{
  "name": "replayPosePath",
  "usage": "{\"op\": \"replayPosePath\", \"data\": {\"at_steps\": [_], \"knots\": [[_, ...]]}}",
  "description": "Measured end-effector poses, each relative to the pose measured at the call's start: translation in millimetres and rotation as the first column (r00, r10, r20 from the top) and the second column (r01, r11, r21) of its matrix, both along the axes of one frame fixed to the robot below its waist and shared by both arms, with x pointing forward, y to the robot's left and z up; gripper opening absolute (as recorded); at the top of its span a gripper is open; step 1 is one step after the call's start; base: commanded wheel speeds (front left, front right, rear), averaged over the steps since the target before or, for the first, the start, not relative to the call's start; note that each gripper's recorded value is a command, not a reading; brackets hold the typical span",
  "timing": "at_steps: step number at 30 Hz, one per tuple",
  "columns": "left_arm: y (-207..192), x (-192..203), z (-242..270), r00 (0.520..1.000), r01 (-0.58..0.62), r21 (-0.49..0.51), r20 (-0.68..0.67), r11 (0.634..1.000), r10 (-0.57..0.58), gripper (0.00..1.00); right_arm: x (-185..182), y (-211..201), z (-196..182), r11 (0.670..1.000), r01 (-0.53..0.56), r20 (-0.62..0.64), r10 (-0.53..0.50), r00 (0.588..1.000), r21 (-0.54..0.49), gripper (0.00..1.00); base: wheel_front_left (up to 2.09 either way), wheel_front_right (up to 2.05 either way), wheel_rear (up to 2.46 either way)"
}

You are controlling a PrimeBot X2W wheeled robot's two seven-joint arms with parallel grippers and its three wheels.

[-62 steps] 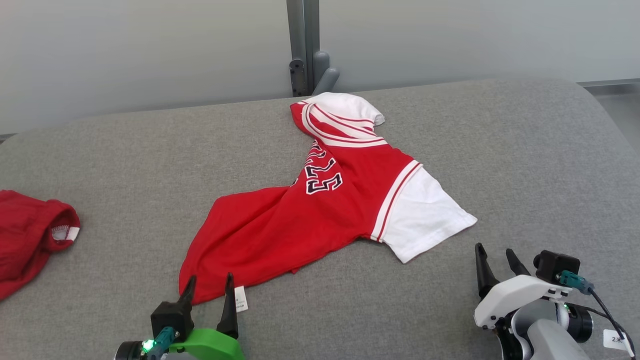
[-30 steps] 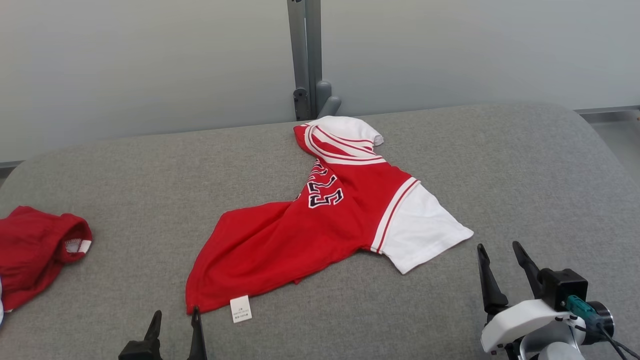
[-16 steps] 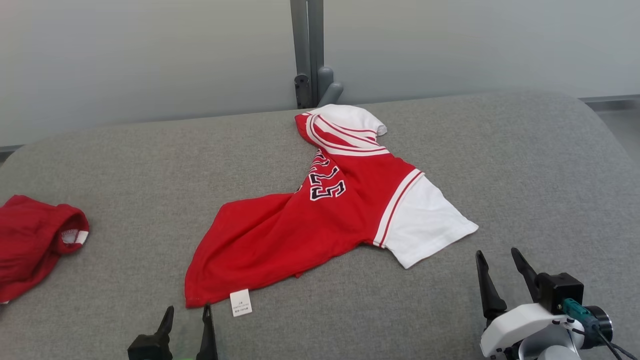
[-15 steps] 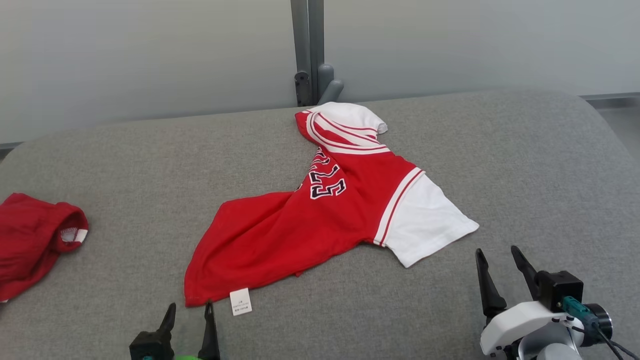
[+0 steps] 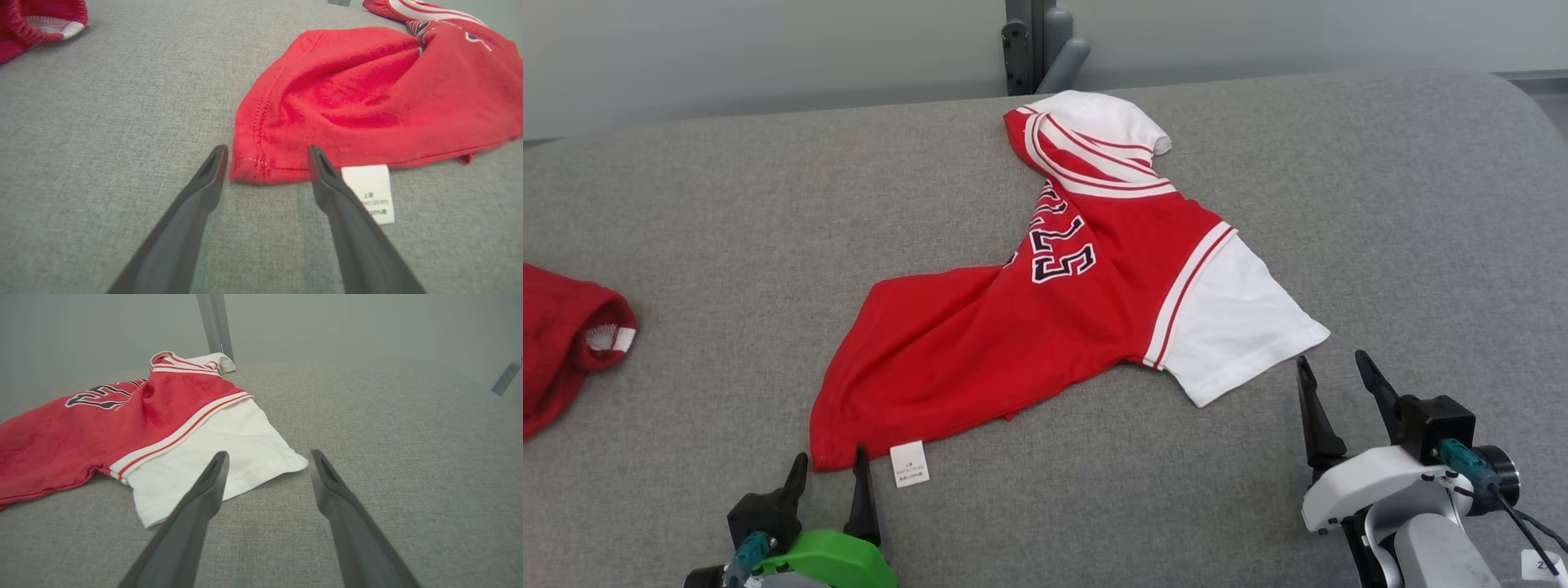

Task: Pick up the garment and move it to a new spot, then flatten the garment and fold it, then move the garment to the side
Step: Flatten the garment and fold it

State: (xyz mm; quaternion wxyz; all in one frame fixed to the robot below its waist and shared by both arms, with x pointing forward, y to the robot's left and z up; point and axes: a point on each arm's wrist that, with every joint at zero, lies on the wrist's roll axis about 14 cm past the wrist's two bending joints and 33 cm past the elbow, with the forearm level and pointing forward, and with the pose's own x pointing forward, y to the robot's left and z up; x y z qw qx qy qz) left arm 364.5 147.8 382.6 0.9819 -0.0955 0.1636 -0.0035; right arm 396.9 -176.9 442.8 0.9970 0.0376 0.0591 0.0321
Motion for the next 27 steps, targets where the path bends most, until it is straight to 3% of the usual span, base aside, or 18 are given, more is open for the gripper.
{"op": "replayPosePath", "data": {"at_steps": [8, 9, 10, 11, 12, 27], "knots": [[3, 3, -16, 0.999, -0.017, -0.009, -0.052, 1.0, 0.017, 1.0, 9, 1, -11, 1.0, -0.002, -0.028, 0.002, 1.0, 0.001, 1.0, 0.0, 0.0, 0.0], [3, 3, -16, 0.998, -0.018, -0.011, -0.052, 1.0, 0.017, 0.83, 9, 1, -12, 1.0, -0.003, -0.031, 0.003, 1.0, 0.001, 1.0, 0.0, 0.0, 0.0], [3, 5, -16, 0.999, -0.018, -0.013, -0.051, 1.0, 0.017, 0.45, 10, 1, -13, 1.0, -0.003, -0.033, 0.003, 0.999, 0.001, 1.0, 0.0, 0.0, 0.0], [1, 8, -15, 0.999, -0.011, -0.015, -0.045, 1.0, 0.01, 0.31, 11, 1, -14, 1.0, -0.003, -0.035, 0.003, 0.999, 0.001, 1.0, 0.0, 0.0, 0.0], [1, 9, -15, 0.999, -0.008, -0.017, -0.044, 1.0, 0.008, 0.0, 12, 1, -14, 1.0, -0.003, -0.036, 0.003, 0.999, 0.001, 1.0, 0.0, 0.0, 0.0], [0, 20, -20, 0.999, 0.019, 0.012, -0.045, 1.0, -0.019, 0.0, 39, -15, -37, 0.999, 0.046, -0.1, -0.048, 0.994, -0.016, 1.0, 0.0, 0.0, 0.0]]}}
